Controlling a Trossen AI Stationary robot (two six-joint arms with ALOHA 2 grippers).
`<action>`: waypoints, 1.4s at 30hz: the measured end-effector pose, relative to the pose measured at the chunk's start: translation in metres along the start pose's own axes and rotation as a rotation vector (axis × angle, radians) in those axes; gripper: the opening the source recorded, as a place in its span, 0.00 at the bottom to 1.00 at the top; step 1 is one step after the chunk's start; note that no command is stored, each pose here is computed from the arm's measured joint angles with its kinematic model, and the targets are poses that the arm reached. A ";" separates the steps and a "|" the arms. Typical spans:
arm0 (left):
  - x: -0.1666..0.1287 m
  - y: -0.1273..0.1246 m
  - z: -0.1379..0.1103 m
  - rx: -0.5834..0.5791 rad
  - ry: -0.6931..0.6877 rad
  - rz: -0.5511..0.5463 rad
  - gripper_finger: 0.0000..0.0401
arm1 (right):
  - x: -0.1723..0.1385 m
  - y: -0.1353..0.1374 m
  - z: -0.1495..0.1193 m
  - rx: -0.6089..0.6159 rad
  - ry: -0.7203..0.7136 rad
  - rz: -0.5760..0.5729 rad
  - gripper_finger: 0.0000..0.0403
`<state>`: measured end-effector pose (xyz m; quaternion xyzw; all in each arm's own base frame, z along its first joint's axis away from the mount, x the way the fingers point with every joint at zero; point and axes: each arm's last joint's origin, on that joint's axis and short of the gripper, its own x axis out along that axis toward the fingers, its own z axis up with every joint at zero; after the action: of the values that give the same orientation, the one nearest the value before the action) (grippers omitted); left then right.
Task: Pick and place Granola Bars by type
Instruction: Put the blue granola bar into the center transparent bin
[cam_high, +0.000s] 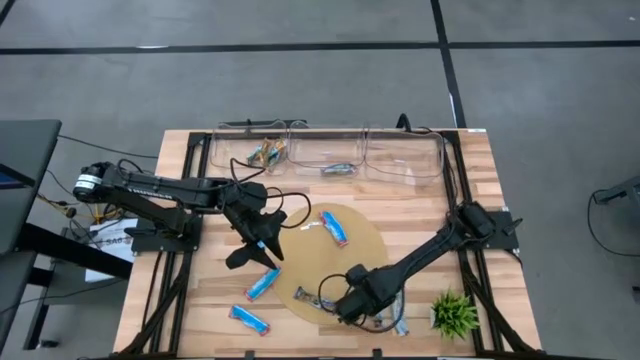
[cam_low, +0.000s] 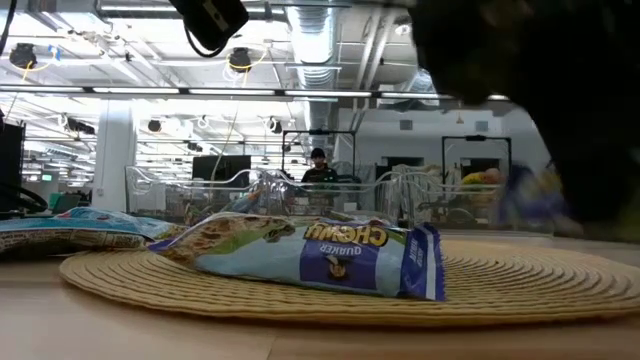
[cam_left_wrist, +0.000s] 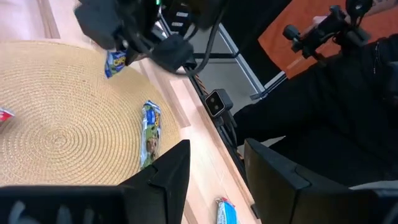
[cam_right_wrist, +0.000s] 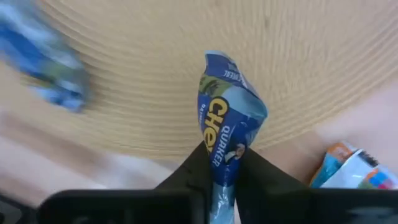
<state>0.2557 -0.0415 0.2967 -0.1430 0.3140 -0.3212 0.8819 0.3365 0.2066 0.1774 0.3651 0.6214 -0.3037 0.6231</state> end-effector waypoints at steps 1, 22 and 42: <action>0.000 0.000 0.001 -0.002 -0.007 -0.001 0.36 | -0.010 -0.002 0.003 0.000 -0.027 0.022 0.06; -0.051 0.015 0.054 -0.148 -0.372 0.772 0.36 | -0.161 -0.109 0.175 -0.310 -0.568 0.100 0.06; -0.076 0.040 0.030 -0.480 -0.318 1.159 0.36 | -0.137 -0.201 0.320 -0.295 -0.628 0.052 0.15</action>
<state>0.2488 0.0397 0.3367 -0.1893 0.2688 0.3111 0.8917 0.3401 -0.1803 0.2855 0.1758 0.4270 -0.2921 0.8375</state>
